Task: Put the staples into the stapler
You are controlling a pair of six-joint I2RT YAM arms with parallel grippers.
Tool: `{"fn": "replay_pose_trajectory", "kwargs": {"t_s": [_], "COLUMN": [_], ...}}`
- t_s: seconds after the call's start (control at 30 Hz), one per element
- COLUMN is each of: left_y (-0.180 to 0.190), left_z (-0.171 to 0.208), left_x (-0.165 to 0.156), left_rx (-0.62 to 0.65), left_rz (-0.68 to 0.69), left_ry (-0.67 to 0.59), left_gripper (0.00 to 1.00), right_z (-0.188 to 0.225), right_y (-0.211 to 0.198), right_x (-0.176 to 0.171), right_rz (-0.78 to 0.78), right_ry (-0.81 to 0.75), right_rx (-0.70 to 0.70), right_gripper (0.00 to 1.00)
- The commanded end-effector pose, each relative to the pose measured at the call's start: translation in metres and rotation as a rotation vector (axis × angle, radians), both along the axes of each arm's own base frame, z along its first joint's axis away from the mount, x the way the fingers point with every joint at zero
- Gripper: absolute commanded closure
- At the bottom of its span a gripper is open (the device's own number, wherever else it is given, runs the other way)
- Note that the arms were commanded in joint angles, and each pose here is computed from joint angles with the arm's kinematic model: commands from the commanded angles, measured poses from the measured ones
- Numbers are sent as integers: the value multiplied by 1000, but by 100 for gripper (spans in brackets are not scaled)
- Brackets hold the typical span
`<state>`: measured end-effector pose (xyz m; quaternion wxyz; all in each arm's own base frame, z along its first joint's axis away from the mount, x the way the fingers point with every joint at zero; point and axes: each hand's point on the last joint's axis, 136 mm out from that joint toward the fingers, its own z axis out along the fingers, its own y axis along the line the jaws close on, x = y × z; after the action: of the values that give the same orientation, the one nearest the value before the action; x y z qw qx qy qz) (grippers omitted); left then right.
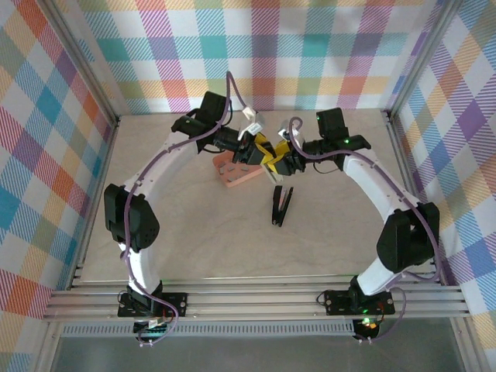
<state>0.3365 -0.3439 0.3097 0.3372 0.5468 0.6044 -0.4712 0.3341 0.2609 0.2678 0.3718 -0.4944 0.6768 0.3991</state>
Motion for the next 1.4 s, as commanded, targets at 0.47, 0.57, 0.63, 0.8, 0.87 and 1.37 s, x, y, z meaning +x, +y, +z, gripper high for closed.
{"fn": "replay_pose_trajectory", "kwargs": {"t_s": [0.47,0.57,0.63,0.8,0.87,1.37], "left_y": [20,24,25,24,25,38], "left_z": [31,23,18,14,8,-41], "left_x": [0,0,-2,-3,-1,10], "left_rx": [64,94,101,102,121,285], "left_rz": [103,133,136,121,124,178], "left_ry": [-136,-107,-101,-83,-80,-81], "left_gripper": [52,48,48,52,54,81], "right_z": [5,7,8,15,19,42], "right_y": [-7,-10,-11,-9,-8,-9], "right_x": [-4,-1,-2,-7,-9,-22], "right_rz": [21,-8,-8,11,17,42], "right_ry": [-134,-171,-177,-180,-186,-229], "right_rx": [-51,-58,-56,-31,-19,32], "right_gripper": [100,100,100,100,100,100]}}
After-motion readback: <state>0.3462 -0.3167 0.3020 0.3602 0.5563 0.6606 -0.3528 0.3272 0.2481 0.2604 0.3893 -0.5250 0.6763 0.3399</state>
